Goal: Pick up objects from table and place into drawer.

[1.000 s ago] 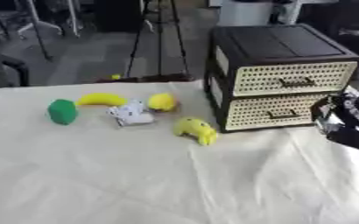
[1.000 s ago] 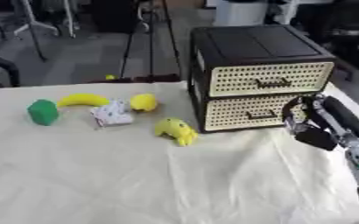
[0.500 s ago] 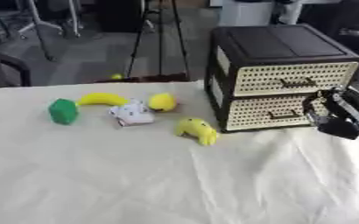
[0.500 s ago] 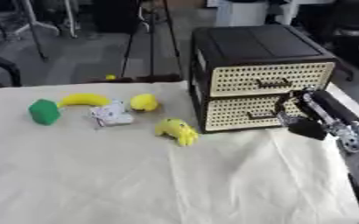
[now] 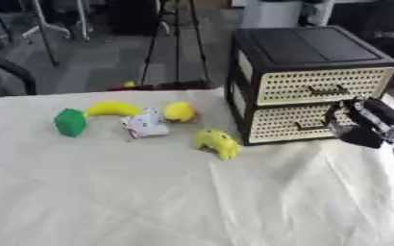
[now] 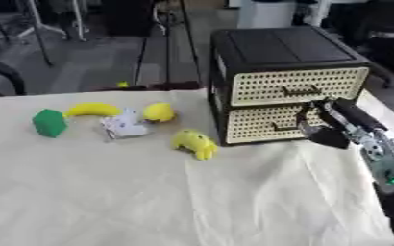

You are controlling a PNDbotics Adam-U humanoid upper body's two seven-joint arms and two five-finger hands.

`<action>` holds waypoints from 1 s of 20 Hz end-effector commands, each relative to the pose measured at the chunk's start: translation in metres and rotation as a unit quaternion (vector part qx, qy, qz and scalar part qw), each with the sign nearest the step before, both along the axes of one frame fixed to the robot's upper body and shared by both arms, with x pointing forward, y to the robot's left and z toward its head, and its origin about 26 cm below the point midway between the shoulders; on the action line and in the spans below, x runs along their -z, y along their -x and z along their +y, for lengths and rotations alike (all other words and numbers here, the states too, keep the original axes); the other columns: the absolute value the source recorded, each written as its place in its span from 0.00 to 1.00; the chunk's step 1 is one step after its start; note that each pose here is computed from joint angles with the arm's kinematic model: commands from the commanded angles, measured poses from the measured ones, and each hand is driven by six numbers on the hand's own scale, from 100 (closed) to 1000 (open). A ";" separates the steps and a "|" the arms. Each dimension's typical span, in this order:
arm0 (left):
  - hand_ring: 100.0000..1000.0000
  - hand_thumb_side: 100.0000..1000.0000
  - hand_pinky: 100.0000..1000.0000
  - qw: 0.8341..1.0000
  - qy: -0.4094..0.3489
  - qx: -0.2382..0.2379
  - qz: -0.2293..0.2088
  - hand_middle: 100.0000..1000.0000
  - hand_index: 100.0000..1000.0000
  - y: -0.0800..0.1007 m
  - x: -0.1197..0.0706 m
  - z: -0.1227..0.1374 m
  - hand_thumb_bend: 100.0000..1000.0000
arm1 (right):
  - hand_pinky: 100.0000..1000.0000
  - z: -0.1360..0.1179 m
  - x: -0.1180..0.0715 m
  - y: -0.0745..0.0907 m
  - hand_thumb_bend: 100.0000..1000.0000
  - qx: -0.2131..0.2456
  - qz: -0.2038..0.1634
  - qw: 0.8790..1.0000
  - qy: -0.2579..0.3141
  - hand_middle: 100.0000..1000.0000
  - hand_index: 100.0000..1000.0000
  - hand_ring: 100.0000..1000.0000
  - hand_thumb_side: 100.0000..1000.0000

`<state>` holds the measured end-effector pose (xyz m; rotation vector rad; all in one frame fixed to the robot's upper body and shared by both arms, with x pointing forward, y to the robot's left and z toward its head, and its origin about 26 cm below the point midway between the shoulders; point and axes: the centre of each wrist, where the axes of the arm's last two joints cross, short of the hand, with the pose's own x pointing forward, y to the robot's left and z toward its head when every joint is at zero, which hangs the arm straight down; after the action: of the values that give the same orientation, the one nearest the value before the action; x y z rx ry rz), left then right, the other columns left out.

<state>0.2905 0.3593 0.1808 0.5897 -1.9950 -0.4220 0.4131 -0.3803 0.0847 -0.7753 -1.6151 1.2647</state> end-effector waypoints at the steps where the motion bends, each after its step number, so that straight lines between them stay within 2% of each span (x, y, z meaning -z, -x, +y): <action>1: 0.42 0.82 0.53 1.000 -0.008 0.005 -0.014 0.53 0.70 0.000 -0.010 0.000 0.45 | 0.00 -0.003 -0.008 -0.007 0.00 0.005 -0.006 1.000 0.011 0.00 0.64 0.00 0.73; 13: 0.42 0.82 0.53 1.000 -0.003 0.011 -0.013 0.53 0.70 -0.001 -0.009 -0.002 0.45 | 0.00 0.006 -0.008 -0.024 0.00 0.025 0.005 1.000 0.018 0.00 0.64 0.00 0.74; 20: 0.42 0.82 0.53 1.000 -0.002 0.015 -0.013 0.53 0.70 -0.001 -0.009 -0.004 0.45 | 0.00 0.002 0.002 -0.026 0.00 0.047 0.029 0.998 0.022 0.00 0.64 0.00 0.77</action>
<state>0.2916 0.3562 0.1796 0.5642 -1.9999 -0.4258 0.4342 -0.3728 0.0675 -0.7821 -1.4858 1.2545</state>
